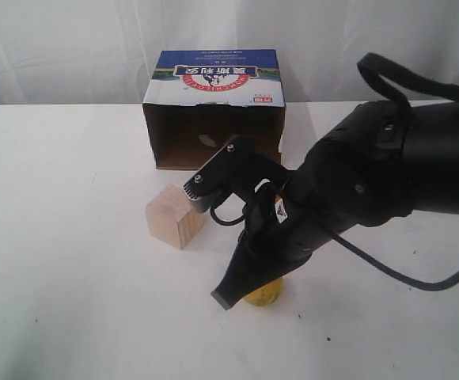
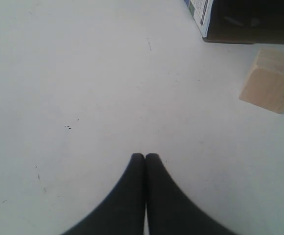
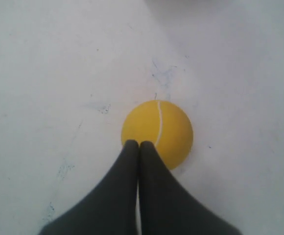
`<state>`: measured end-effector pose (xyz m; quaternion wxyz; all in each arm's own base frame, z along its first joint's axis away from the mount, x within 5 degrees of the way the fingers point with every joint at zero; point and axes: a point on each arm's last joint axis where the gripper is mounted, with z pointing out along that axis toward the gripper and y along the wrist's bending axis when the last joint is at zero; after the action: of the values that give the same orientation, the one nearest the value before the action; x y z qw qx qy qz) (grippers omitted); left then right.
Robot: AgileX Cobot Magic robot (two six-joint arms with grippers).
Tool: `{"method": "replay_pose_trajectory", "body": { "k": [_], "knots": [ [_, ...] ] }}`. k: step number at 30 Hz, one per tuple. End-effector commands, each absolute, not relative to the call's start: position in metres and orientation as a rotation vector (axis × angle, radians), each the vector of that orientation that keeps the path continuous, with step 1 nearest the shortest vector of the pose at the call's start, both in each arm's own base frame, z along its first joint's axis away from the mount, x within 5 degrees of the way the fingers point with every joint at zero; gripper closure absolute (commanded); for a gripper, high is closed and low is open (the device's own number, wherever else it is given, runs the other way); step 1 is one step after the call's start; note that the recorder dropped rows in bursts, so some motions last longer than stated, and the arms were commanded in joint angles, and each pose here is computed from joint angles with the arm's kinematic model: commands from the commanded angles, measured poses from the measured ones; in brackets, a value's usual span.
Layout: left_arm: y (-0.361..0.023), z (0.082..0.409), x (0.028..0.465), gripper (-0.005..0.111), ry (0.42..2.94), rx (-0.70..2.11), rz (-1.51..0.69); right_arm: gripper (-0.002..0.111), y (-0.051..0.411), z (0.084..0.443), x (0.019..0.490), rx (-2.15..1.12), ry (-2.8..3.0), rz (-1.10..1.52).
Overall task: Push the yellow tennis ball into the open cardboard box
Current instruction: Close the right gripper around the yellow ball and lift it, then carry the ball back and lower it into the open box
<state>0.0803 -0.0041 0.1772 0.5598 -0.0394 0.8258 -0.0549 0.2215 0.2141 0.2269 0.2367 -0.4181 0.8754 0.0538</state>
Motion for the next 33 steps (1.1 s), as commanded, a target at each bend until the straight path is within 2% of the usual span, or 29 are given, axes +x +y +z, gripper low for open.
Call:
{"method": "replay_pose_trajectory", "body": {
  "k": [1,12,19,22,26,30,33],
  "knots": [
    [-0.005,0.174,0.079,0.107,1.964,-0.09,-0.134,0.108,0.206,0.226,0.228,-1.129,2.397,0.052],
    [-0.005,0.174,0.079,0.107,1.964,-0.09,-0.134,0.108,0.211,0.211,0.247,-1.075,2.352,0.1],
    [-0.005,0.174,0.079,0.107,1.964,-0.09,-0.134,0.108,0.216,0.166,0.269,-1.051,2.403,0.101],
    [-0.005,0.174,0.079,0.107,1.962,-0.09,-0.134,0.108,0.208,0.157,0.291,-0.986,2.403,0.095],
    [-0.005,0.174,0.079,0.107,1.962,-0.09,-0.134,0.108,0.201,0.186,0.334,-0.954,2.253,0.027],
    [-0.005,0.174,0.079,0.107,1.962,-0.09,-0.134,0.108,0.197,0.256,0.378,-0.838,2.11,-0.031],
    [-0.005,0.174,0.079,0.107,1.962,-0.09,-0.134,0.108,0.194,0.292,0.384,-0.773,2.154,-0.056]
  ]
}}
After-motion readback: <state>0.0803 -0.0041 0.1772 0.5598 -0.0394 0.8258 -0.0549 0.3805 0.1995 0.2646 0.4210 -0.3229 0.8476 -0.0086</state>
